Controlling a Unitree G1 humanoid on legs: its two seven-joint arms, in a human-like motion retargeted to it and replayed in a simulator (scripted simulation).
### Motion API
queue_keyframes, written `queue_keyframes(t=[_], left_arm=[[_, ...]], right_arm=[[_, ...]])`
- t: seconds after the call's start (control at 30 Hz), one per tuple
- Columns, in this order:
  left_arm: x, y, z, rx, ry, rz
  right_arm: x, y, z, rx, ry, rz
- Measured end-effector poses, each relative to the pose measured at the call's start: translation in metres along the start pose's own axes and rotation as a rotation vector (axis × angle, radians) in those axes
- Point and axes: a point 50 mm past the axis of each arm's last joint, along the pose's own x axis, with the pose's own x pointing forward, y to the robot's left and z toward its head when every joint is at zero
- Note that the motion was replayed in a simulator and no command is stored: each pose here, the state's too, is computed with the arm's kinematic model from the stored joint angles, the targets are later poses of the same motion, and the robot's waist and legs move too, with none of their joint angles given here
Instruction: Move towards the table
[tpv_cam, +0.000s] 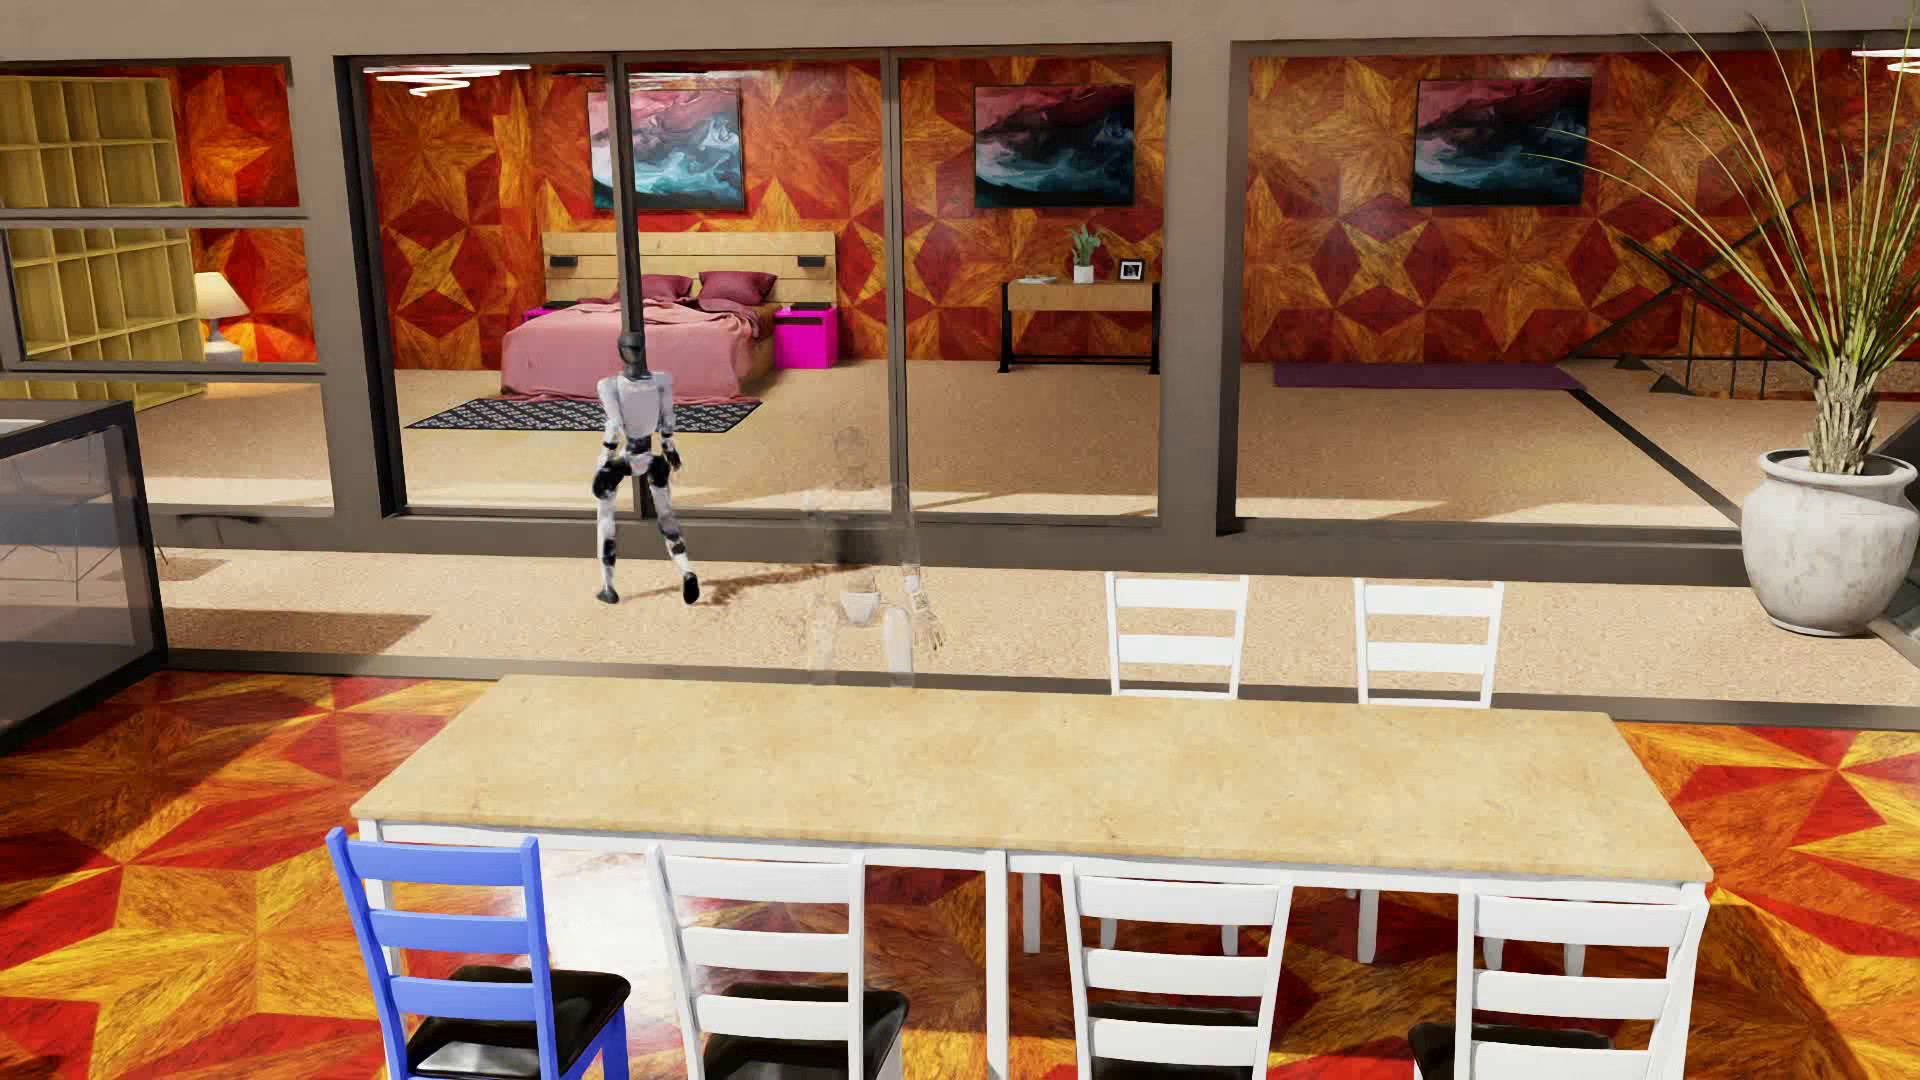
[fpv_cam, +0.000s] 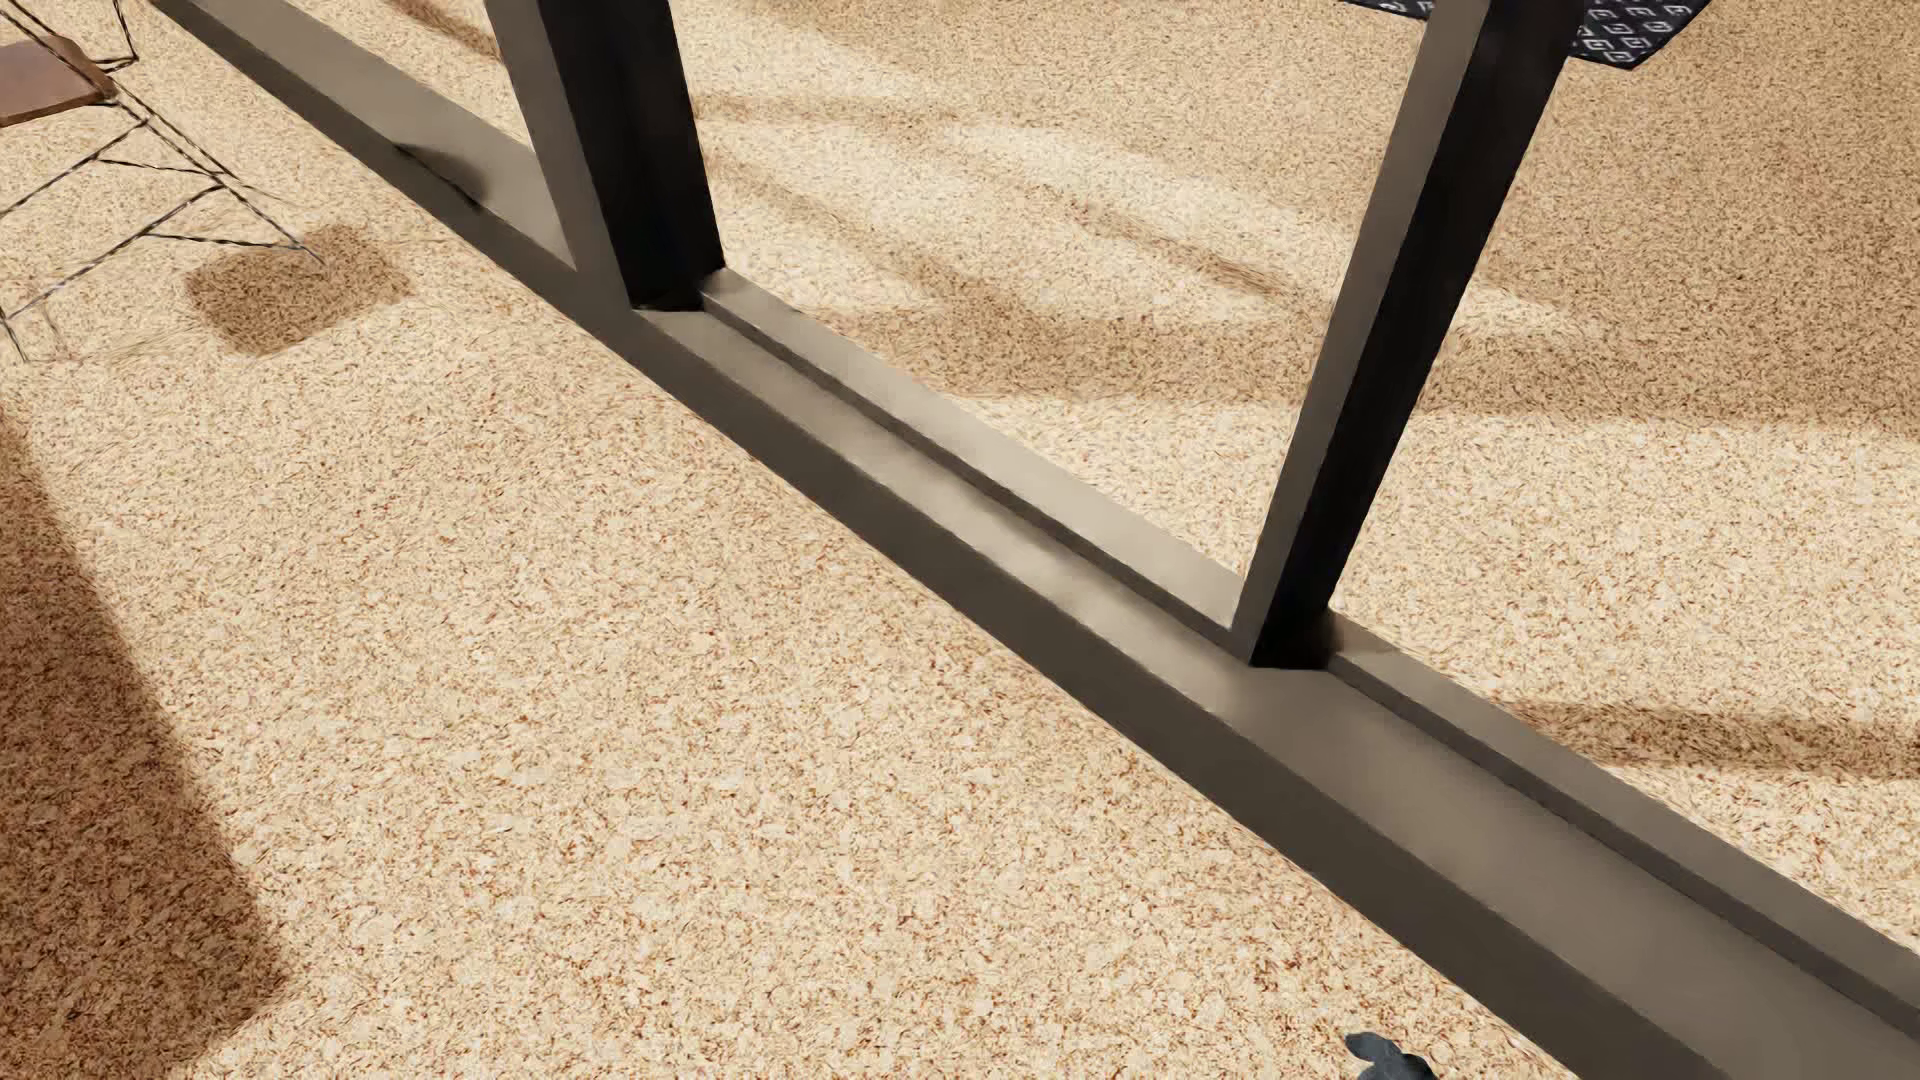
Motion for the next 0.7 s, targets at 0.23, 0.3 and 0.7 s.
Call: queue_keyframes(t=[0.23,0.3,0.7], left_arm=[[-0.035,0.197,0.025,-0.102,-0.121,0.621],[-0.059,0.23,0.022,-0.182,-0.171,0.796],[0.002,0.056,-0.03,-0.174,0.025,0.143]], right_arm=[[-0.048,0.073,-0.103,-0.095,0.228,0.34],[-0.06,0.082,-0.118,-0.011,0.291,0.37],[-0.032,0.016,0.01,0.047,-0.278,0.03]])
